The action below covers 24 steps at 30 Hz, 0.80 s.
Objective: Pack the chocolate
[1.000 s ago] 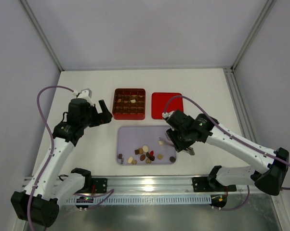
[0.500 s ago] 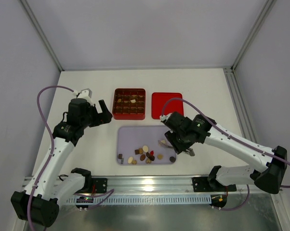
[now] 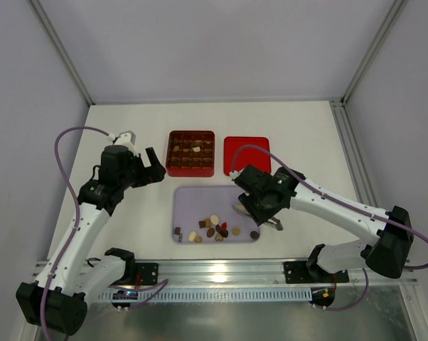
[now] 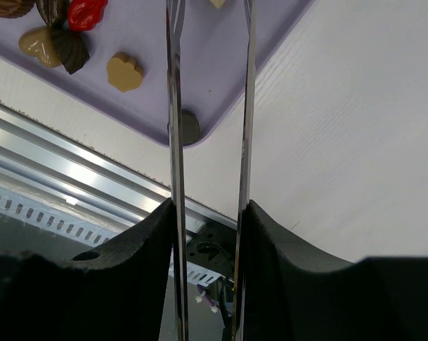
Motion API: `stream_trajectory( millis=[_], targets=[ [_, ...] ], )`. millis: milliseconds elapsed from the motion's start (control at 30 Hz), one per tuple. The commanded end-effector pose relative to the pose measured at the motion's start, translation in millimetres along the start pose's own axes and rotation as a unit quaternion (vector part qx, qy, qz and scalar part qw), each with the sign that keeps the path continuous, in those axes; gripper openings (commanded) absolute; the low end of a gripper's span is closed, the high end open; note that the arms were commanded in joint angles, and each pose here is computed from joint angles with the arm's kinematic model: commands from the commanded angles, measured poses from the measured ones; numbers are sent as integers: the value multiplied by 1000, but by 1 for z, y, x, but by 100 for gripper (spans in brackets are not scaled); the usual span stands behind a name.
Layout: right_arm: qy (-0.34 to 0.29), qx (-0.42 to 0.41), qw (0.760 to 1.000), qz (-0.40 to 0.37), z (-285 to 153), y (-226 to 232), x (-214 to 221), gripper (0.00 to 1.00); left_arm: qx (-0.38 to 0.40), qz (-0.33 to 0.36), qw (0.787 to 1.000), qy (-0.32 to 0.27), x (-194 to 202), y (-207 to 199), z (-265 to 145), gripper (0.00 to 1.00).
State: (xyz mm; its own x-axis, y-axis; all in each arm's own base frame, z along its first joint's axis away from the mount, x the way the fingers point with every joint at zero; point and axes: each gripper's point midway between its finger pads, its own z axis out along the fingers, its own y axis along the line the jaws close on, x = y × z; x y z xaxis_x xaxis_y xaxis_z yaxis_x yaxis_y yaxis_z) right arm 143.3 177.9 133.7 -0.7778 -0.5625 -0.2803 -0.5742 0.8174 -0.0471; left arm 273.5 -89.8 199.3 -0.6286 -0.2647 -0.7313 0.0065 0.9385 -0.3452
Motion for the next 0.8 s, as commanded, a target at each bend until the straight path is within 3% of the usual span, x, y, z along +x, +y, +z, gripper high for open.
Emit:
stream_trajectory(
  millis=[0,767],
  targets=[
    [-35,2,999,-5,-5,1,-21,45,9,2,1000,-22,-14,-5,-6,100],
    [-29,-25,999,8,-10,5,-27,33,9,3,1000,-26,-15,-5,-8,100]
  ],
)
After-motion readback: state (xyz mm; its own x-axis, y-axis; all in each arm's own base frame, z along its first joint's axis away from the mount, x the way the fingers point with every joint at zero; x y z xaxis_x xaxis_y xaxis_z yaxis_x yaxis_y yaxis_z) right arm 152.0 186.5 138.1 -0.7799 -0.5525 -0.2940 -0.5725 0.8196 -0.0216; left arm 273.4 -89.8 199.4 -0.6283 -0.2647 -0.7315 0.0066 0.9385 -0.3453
